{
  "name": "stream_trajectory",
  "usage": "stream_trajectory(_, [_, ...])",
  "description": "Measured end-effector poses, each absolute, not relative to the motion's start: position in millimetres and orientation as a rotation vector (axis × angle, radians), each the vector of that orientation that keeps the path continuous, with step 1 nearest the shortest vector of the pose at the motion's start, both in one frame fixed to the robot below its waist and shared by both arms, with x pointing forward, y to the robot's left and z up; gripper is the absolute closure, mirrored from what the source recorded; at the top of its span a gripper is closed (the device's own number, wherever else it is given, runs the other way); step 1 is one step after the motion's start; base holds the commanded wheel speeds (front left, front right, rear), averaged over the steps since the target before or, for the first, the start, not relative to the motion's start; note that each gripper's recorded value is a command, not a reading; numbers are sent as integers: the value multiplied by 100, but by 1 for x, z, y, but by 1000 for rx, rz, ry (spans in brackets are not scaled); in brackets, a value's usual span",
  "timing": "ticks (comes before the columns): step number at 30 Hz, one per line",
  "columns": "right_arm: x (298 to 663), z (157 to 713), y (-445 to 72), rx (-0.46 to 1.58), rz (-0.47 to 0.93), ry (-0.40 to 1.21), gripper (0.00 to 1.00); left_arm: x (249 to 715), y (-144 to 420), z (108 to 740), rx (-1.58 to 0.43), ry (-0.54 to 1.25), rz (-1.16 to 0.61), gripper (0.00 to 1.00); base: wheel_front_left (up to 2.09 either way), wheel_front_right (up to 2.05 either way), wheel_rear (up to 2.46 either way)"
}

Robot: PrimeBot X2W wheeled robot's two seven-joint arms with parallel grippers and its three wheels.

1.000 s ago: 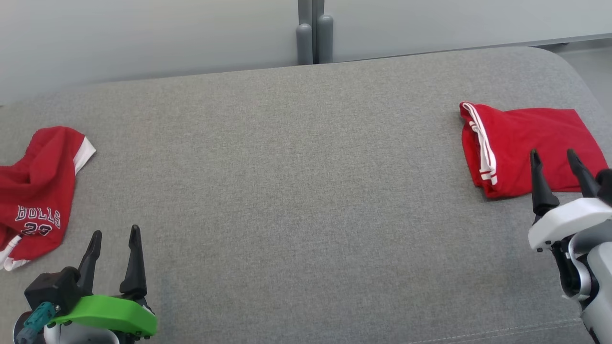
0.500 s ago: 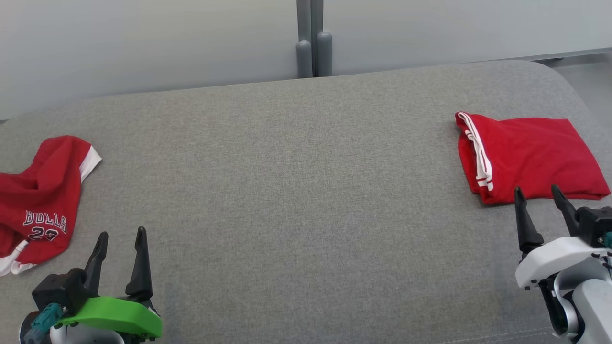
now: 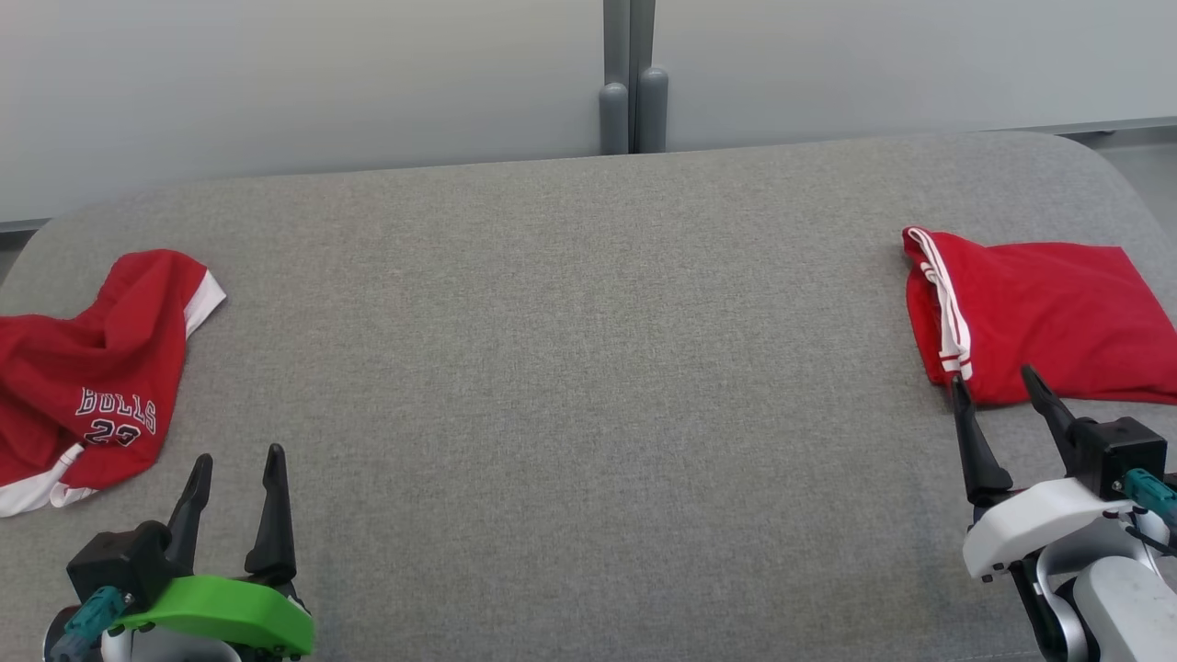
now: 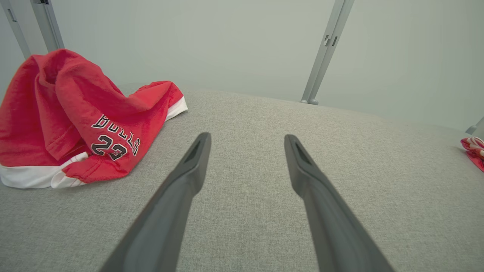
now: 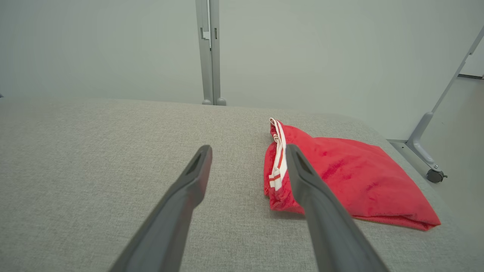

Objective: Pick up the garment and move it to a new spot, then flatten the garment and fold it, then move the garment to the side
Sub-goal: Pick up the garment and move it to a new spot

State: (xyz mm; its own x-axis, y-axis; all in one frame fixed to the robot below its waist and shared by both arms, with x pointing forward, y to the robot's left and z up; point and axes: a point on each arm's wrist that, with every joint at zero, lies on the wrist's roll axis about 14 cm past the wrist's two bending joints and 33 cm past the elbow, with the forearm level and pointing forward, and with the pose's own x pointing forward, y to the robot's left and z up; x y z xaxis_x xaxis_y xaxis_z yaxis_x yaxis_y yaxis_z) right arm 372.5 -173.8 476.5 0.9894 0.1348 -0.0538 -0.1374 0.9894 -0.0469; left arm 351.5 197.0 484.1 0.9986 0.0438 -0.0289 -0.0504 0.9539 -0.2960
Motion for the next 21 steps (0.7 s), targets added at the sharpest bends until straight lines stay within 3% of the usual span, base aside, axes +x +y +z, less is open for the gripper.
stream_trajectory(21, [365, 478, -161, -41, 197, 43, 0, 349, 209, 486, -311, 9, 87, 0, 0, 0, 0])
